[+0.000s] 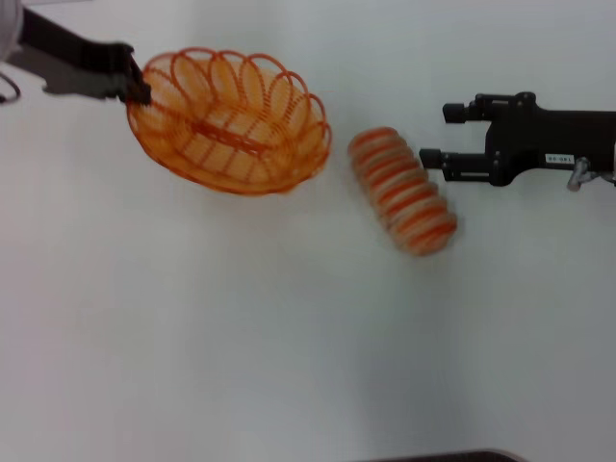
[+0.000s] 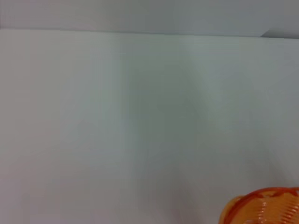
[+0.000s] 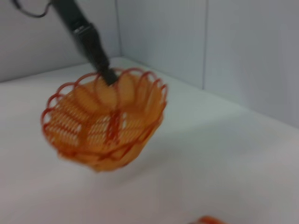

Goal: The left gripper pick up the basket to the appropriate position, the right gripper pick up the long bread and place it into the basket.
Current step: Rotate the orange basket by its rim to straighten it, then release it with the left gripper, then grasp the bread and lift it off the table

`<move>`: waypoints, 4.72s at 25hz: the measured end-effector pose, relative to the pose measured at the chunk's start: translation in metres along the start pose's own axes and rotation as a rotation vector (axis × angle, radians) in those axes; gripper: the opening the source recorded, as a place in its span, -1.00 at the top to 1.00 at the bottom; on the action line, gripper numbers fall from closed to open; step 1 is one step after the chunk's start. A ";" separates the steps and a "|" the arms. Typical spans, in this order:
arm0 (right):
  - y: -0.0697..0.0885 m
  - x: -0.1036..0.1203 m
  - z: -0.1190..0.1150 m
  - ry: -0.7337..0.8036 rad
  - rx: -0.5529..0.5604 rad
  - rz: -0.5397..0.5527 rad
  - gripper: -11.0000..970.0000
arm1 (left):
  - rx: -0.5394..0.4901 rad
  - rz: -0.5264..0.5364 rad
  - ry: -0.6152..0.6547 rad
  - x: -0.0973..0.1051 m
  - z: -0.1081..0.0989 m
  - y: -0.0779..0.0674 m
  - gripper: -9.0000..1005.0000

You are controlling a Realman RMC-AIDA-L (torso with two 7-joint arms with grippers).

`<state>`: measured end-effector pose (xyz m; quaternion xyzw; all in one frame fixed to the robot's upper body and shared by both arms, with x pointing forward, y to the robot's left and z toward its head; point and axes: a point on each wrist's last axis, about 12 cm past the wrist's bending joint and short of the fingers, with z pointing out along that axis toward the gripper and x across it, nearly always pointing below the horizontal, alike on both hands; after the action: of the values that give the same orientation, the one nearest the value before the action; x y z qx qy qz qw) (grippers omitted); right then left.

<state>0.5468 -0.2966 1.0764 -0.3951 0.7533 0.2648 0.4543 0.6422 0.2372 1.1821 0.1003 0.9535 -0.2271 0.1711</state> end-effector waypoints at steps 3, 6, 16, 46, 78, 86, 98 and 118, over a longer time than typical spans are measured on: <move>-0.001 0.003 0.002 -0.033 0.027 -0.015 -0.55 | 0.020 -0.085 -0.004 0.022 0.013 0.000 0.85; -0.003 0.002 0.004 -0.043 0.046 -0.022 -0.55 | 0.031 -0.130 -0.020 0.032 0.016 -0.001 0.85; -0.001 0.002 0.009 -0.038 0.037 -0.080 -0.55 | 0.083 -0.352 -0.078 0.068 0.027 0.022 0.85; 0.003 0.007 0.015 -0.050 0.023 -0.111 -0.55 | 0.146 -0.490 -0.100 0.094 0.042 0.031 0.66; -0.004 0.010 -0.002 -0.076 0.051 0.064 -0.54 | 0.312 0.388 -0.539 0.080 -0.016 0.042 -0.43; -0.005 0.008 -0.006 -0.083 0.034 0.153 -0.54 | 0.365 0.701 -0.539 0.114 -0.014 0.042 -0.41; -0.005 0.006 -0.006 -0.084 0.018 0.228 -0.54 | 0.310 0.659 -0.467 0.149 -0.001 0.073 -0.41; -0.013 -0.018 -0.007 -0.085 0.003 0.264 -0.58 | 0.300 0.631 -0.459 0.158 -0.002 0.079 -0.40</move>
<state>0.5595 -0.3029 1.0946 -0.2802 0.7793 0.3376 0.4474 0.5178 0.3252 1.0934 0.3582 0.7695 -0.3161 0.4239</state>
